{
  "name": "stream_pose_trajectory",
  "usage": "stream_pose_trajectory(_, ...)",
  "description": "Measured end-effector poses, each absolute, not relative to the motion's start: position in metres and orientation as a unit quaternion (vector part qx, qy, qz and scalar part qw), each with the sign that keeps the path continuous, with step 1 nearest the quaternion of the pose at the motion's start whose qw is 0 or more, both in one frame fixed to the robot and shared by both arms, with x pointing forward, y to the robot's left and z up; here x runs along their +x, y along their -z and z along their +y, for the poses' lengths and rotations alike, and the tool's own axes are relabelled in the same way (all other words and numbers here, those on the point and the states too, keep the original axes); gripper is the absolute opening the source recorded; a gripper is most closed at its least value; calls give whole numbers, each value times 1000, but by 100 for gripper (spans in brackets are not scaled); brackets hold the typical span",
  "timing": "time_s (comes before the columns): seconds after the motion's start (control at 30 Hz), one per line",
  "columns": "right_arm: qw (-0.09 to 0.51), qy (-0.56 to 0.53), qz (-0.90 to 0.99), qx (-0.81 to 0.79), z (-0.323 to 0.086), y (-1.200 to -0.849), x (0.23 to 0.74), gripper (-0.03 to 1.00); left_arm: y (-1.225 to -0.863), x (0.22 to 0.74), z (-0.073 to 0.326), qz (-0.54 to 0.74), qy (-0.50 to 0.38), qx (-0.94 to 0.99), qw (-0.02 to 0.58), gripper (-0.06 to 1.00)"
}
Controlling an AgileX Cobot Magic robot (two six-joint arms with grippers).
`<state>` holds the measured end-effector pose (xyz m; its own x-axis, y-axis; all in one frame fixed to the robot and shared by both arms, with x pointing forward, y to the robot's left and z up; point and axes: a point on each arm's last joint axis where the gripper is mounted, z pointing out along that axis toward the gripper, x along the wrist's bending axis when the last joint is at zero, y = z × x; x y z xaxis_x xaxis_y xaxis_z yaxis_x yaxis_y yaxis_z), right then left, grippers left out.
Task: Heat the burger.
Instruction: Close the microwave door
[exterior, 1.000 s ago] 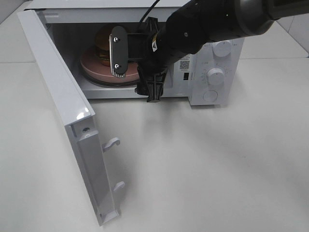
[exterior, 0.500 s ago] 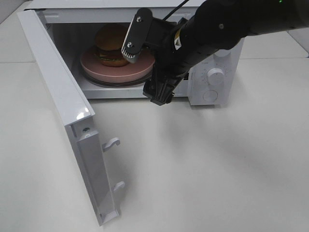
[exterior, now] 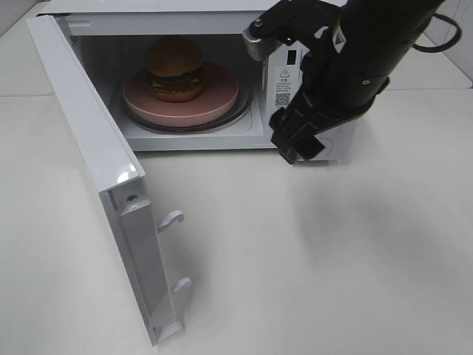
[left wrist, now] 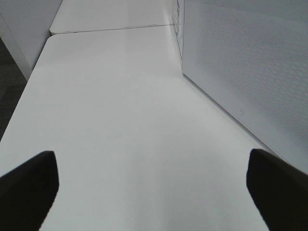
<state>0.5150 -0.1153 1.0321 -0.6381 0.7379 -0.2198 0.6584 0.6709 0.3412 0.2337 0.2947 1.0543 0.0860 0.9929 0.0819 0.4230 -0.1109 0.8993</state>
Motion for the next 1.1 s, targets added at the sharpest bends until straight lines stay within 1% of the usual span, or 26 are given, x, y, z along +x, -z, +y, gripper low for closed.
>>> stream_pose_trajectory(0.03, 172, -115, 898, 389, -115, -1032, 515, 83, -1054, 234, 295, 555, -386, 638, 369, 99)
stream_pose_trajectory(0.2, 138, -35, 895, 422, -135, -1044, 493, 81, -1054, 234, 295, 555, -386, 638, 369, 99)
stream_pose_trajectory(0.33, 136, -29, 895, 424, -141, -1049, 484, 79, -1054, 234, 295, 555, -386, 638, 369, 99)
stream_pose_trajectory(0.6, 139, -36, 886, 442, -168, -1055, 448, 77, -1054, 234, 295, 555, -386, 638, 369, 99)
stream_pose_trajectory(0.93, 145, -55, 877, 455, -200, -1062, 404, 76, -1054, 234, 295, 555, -386, 638, 369, 99)
stream_pose_trajectory(1.1, 156, -84, 862, 474, -222, -1064, 375, 76, -1054, 234, 295, 555, -386, 638, 369, 99)
